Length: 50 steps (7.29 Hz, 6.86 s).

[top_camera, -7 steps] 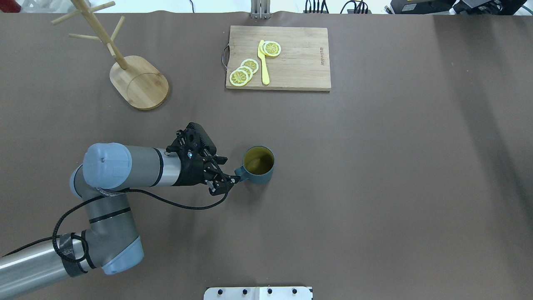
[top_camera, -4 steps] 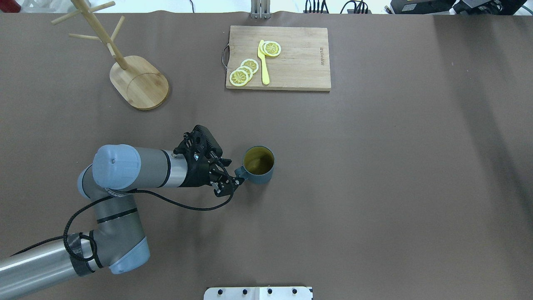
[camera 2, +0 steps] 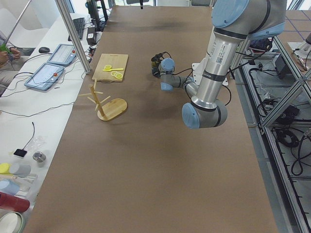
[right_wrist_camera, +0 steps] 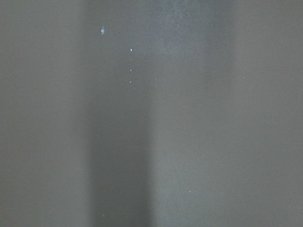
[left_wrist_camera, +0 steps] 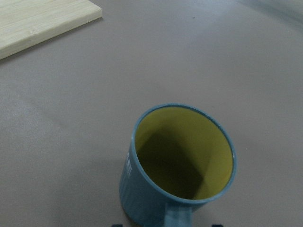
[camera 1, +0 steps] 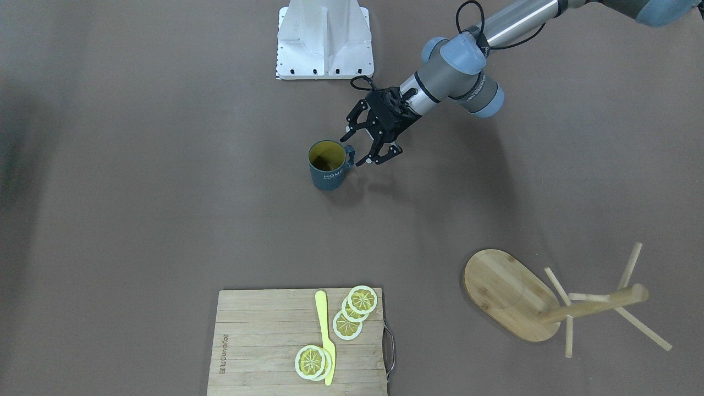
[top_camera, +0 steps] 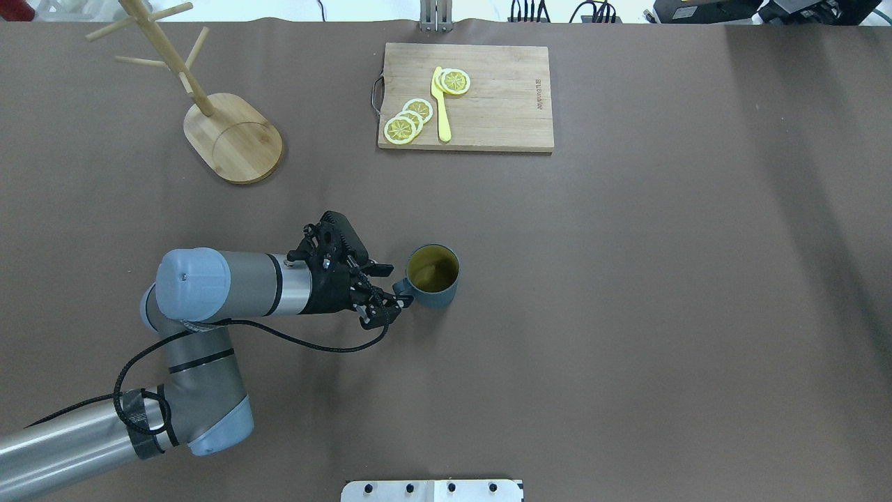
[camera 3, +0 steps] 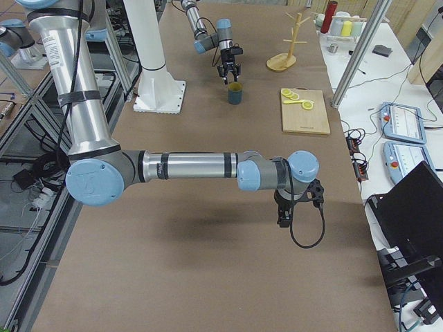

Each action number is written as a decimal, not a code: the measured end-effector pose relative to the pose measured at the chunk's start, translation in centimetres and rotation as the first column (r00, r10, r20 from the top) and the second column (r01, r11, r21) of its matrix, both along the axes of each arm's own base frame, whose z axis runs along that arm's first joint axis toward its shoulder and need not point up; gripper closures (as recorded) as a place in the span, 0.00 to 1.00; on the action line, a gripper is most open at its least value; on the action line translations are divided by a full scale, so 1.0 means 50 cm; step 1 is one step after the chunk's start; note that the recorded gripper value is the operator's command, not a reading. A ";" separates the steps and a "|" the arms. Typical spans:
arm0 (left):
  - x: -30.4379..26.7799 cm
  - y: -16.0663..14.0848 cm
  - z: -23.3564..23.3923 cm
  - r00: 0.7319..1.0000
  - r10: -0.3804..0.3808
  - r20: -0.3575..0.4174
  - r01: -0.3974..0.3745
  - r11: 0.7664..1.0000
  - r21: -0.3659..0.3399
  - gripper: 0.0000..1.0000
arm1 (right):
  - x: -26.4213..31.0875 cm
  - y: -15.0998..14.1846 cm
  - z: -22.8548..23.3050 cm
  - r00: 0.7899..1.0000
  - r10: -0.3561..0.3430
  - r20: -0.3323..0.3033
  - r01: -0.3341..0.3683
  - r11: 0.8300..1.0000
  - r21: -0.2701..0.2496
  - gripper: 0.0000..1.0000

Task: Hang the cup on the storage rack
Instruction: 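Move the left gripper to the teal mug handle and close on it, then lift the teal mug with the left gripper toward the wooden mug tree, then lower the mug handle onto a mug-tree peg with the left gripper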

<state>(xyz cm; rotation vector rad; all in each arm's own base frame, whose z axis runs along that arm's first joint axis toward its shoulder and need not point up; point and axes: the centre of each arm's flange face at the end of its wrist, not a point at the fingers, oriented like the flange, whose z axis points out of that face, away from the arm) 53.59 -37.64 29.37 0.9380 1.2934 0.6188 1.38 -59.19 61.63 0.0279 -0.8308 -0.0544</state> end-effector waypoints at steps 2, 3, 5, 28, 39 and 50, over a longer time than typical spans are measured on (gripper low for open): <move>0.015 0.018 0.019 0.999 -0.019 -0.044 0.020 1.000 0.019 0.42 | 0.000 0.002 0.000 1.000 0.000 0.004 0.000 1.000 0.000 0.00; 0.015 0.024 0.029 0.998 -0.020 -0.067 0.022 0.999 0.027 0.50 | -0.001 0.002 -0.001 1.000 0.000 0.005 0.000 1.000 0.000 0.00; 0.015 0.028 0.041 0.996 -0.019 -0.089 0.022 0.999 0.034 0.69 | -0.001 0.003 0.000 1.000 0.000 0.007 0.000 1.000 0.000 0.00; -0.471 -0.387 0.085 0.801 -0.402 -0.443 -0.193 0.526 -0.828 1.00 | -0.002 0.024 -0.031 1.000 -0.024 0.018 0.023 0.995 0.098 0.00; -0.522 -0.462 0.197 0.360 -0.710 -0.606 -0.692 0.232 -0.684 1.00 | -0.002 0.030 -0.077 1.000 -0.006 0.030 0.002 0.994 0.111 0.00; -0.567 -0.424 0.336 0.329 -0.698 -0.636 -0.749 0.218 -0.625 1.00 | -0.004 0.037 -0.100 0.999 0.027 0.042 -0.031 0.995 0.092 0.00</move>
